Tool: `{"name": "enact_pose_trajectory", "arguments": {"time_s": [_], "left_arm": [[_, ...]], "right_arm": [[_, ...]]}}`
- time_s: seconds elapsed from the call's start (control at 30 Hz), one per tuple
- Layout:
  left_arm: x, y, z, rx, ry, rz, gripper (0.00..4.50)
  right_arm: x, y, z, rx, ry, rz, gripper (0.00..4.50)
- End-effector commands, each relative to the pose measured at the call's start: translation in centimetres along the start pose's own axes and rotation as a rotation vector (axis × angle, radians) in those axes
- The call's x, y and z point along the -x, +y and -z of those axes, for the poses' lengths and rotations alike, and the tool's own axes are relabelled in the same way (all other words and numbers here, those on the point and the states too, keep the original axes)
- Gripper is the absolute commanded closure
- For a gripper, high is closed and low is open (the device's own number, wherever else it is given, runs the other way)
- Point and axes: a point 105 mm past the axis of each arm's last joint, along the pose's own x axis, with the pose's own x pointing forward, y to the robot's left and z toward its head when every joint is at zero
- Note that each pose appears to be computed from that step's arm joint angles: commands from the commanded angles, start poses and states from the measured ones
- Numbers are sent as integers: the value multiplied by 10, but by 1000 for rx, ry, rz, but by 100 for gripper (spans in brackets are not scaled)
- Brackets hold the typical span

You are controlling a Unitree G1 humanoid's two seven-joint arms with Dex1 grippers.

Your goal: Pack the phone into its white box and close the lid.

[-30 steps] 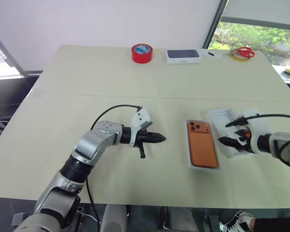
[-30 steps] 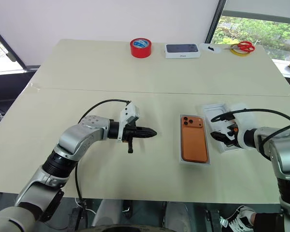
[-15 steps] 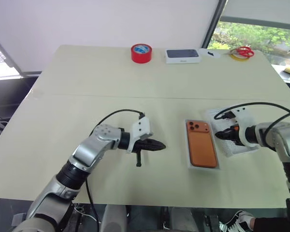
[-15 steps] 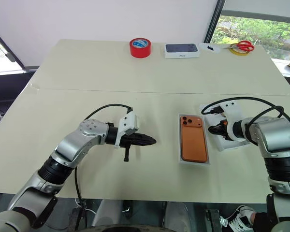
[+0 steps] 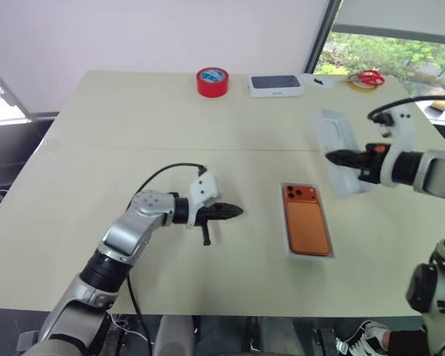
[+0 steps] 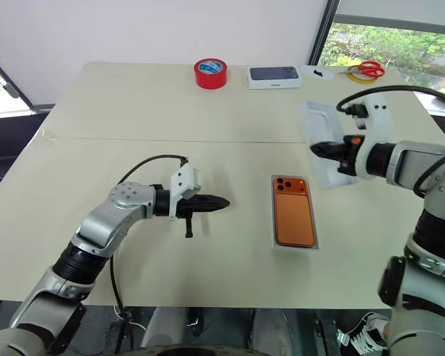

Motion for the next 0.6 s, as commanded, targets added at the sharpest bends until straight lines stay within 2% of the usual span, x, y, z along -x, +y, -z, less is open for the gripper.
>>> {"name": "enact_pose_trajectory", "arguments": {"time_s": [0.03,0.1,0.2,0.43,0.6], "left_arm": [[5,16,-9,-29,-35,-65,450],[5,24,-10,-28,-45,-92,450],[5,30,-12,-29,-57,-111,450],[-4,26,-15,-36,-80,-94,450],[-17,18,-16,-36,-90,-72,450]], "right_arm": [[-9,31,11,-68,-16,-159,446],[-18,57,23,-124,-31,-238,446],[-28,80,40,-346,-39,-251,446],[-37,88,77,-525,-39,-148,446],[-42,98,81,-598,-49,-113,446]]}}
